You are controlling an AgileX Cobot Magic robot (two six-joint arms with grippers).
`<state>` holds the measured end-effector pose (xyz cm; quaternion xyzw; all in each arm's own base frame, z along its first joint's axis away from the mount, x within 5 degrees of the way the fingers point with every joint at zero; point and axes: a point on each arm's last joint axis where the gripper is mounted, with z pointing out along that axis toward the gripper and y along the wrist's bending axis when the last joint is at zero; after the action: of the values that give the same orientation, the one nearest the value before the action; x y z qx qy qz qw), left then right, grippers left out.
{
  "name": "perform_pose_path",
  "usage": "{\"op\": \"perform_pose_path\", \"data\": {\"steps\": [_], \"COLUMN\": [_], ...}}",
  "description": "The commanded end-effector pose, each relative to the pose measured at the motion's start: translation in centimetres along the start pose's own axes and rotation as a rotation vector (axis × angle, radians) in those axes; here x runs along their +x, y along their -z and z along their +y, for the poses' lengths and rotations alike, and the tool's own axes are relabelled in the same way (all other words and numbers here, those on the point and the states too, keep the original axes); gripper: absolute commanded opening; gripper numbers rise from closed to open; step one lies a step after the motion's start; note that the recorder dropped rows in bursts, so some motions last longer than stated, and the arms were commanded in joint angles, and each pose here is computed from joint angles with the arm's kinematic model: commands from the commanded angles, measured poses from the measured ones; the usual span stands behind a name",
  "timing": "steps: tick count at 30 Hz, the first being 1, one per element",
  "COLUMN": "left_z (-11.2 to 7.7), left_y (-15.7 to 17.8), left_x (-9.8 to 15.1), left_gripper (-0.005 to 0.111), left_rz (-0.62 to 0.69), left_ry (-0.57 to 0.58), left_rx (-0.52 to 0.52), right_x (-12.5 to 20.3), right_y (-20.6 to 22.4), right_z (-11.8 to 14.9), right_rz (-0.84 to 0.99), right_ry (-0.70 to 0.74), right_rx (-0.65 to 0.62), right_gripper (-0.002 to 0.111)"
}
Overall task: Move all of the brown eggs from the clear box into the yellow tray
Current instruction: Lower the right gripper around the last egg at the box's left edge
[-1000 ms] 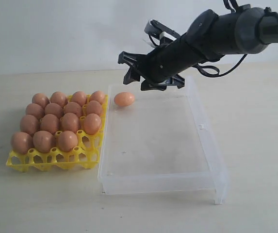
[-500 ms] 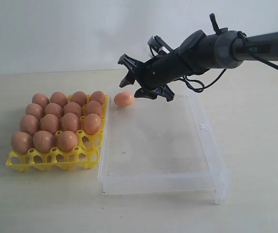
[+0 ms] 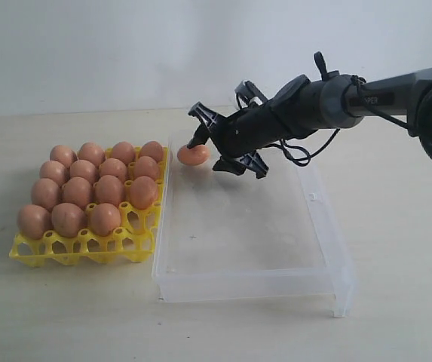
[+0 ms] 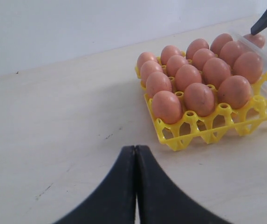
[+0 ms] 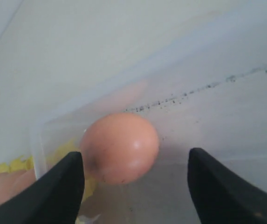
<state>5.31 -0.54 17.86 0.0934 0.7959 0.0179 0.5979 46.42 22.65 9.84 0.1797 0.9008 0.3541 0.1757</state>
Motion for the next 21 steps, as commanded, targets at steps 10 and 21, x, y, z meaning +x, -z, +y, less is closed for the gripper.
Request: {"op": "perform_pose_path", "data": {"steps": [10, 21], "left_z": [0.0, 0.0], "left_y": [0.1, 0.1], "left_x": [-0.2, -0.2], "left_gripper": [0.000, 0.000], "left_rz": [-0.016, -0.016], "left_ry": [0.000, 0.000], "left_rx": [0.002, 0.002], "right_x": [-0.4, 0.9], "right_y": [-0.6, -1.2], "right_z": [-0.7, 0.5], "right_rz": [-0.028, -0.024], "right_ry": [-0.077, -0.112], "right_rx": [0.001, -0.030], "right_gripper": [0.062, 0.059]}}
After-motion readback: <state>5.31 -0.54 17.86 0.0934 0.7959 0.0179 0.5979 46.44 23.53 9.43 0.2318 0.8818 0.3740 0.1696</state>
